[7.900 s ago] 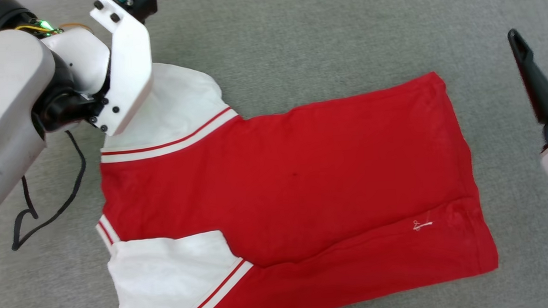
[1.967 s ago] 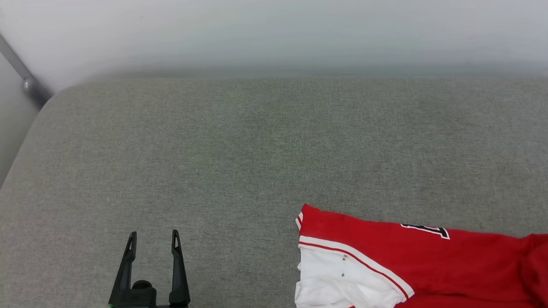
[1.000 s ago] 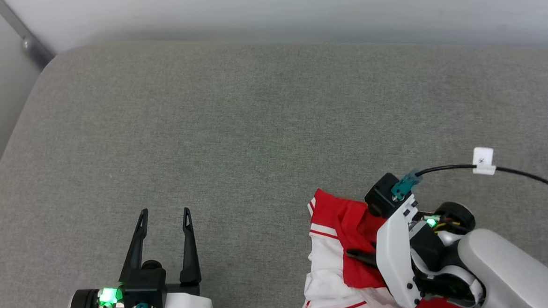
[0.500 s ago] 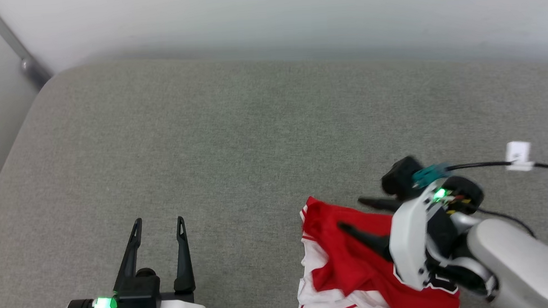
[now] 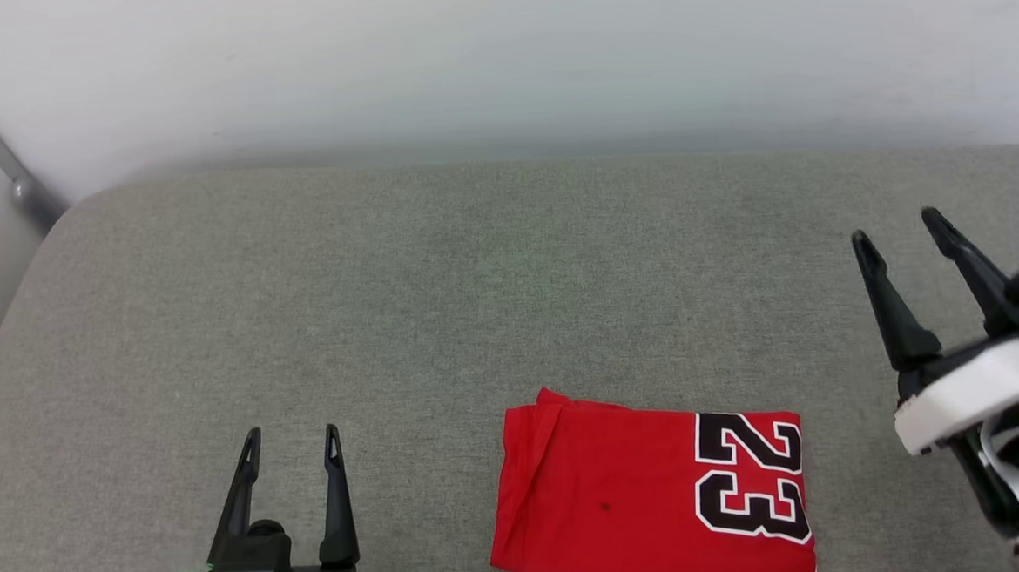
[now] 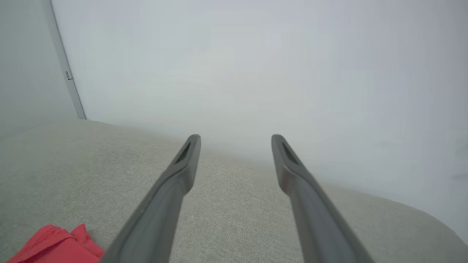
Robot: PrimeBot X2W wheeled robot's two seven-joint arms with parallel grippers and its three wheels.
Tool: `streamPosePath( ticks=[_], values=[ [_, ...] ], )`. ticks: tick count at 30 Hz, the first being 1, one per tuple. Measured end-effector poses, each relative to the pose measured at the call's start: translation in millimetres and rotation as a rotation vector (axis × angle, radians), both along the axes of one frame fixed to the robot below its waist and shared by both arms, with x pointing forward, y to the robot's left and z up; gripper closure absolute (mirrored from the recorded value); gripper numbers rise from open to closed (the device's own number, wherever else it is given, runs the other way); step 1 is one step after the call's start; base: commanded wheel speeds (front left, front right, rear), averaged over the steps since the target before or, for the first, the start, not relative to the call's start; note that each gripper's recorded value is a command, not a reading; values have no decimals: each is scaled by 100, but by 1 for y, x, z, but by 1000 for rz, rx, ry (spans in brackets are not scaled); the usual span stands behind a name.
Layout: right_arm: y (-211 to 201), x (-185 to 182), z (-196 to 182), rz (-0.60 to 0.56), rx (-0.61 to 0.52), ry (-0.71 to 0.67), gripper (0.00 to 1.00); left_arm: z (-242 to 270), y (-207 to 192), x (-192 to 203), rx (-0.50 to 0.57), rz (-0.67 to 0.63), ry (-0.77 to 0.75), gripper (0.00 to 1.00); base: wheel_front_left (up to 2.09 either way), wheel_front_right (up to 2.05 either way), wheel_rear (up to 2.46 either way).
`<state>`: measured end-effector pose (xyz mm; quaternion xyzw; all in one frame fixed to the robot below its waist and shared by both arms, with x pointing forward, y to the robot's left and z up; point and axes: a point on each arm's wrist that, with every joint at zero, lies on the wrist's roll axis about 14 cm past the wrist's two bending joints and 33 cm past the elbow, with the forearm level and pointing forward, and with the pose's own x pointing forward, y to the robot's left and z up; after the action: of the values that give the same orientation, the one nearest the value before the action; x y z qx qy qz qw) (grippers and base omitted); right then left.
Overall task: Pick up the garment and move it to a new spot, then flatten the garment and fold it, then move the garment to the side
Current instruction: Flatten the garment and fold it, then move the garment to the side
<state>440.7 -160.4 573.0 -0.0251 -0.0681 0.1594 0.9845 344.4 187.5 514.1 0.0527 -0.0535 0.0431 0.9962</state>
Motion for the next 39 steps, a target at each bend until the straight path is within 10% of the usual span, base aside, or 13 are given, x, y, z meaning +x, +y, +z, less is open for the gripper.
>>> streamPosePath(
  ticks=[39],
  values=[
    [-26, -108, -55, -260, 191, 37, 0, 0, -12, -20, -43, -46, -1, 0, 0, 0, 0]
  ],
)
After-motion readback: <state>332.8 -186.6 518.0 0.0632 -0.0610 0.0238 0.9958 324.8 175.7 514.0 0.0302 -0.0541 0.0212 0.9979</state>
